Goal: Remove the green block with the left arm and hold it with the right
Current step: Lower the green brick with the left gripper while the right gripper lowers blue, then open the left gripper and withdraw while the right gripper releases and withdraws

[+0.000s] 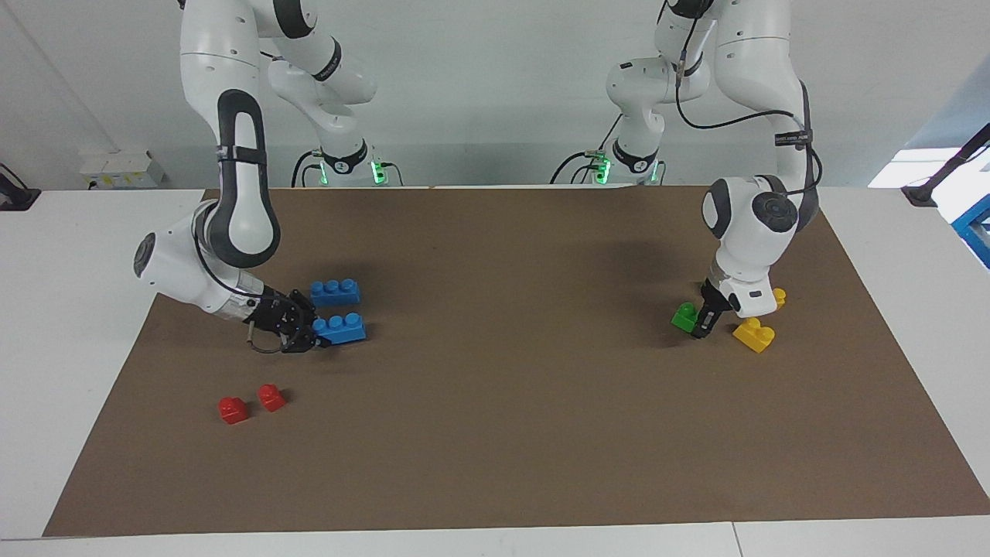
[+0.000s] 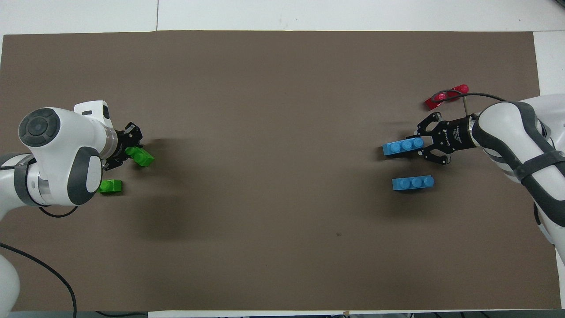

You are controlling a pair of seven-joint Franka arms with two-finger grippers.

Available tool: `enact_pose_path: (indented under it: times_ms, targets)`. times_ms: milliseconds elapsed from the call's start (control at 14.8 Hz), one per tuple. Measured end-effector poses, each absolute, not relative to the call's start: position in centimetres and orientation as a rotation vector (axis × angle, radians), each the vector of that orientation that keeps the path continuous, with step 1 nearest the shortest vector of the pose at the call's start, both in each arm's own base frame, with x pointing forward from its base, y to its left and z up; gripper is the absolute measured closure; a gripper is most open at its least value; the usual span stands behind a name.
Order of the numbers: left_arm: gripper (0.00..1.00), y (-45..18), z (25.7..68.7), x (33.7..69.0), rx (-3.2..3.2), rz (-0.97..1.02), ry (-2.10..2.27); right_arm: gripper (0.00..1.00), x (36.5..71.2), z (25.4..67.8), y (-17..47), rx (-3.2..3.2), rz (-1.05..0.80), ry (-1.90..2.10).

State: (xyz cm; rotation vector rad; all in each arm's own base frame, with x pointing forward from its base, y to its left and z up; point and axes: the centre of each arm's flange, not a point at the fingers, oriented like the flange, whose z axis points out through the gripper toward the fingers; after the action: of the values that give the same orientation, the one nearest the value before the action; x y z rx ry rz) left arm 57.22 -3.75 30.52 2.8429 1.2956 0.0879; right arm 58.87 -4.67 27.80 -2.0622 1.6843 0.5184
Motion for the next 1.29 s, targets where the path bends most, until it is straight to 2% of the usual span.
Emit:
enact_pose_path:
  times_ms: [68, 406, 474, 677, 880, 947, 1286]
  targets:
    - [0.59, -3.7, 30.5, 57.2, 2.85, 0.087, 1.282, 0.66, 58.8, 27.7, -4.7, -2.063, 0.515, 1.687]
    - [0.06, -3.7, 30.8, 57.5, 2.891, 0.095, 1.186, 0.66, 58.7, 26.6, -4.3, -2.075, 0.506, 1.685]
    - [0.0, -3.7, 31.2, 57.7, 2.889, 0.107, 1.18, 0.66, 58.7, 26.7, -4.3, -2.077, 0.506, 1.683]
    - [0.0, -3.9, 33.6, 58.7, 2.876, 0.165, 1.161, 0.66, 58.7, 26.7, -4.3, -2.078, 0.502, 1.682]
    - [0.0, -4.1, 37.8, 60.0, 2.92, 0.191, 1.054, 0.66, 58.8, 26.7, -4.1, -2.082, 0.498, 1.678]
    - [0.0, -4.0, 39.5, 60.4, 2.957, 0.185, 0.975, 0.61, 58.8, 26.7, -4.0, -2.084, 0.491, 1.678]
    - [0.0, -3.2, 46.7, 59.8, 3.107, 0.155, 0.555, 0.11, 59.4, 28.2, -3.2, -2.093, 0.462, 1.653]
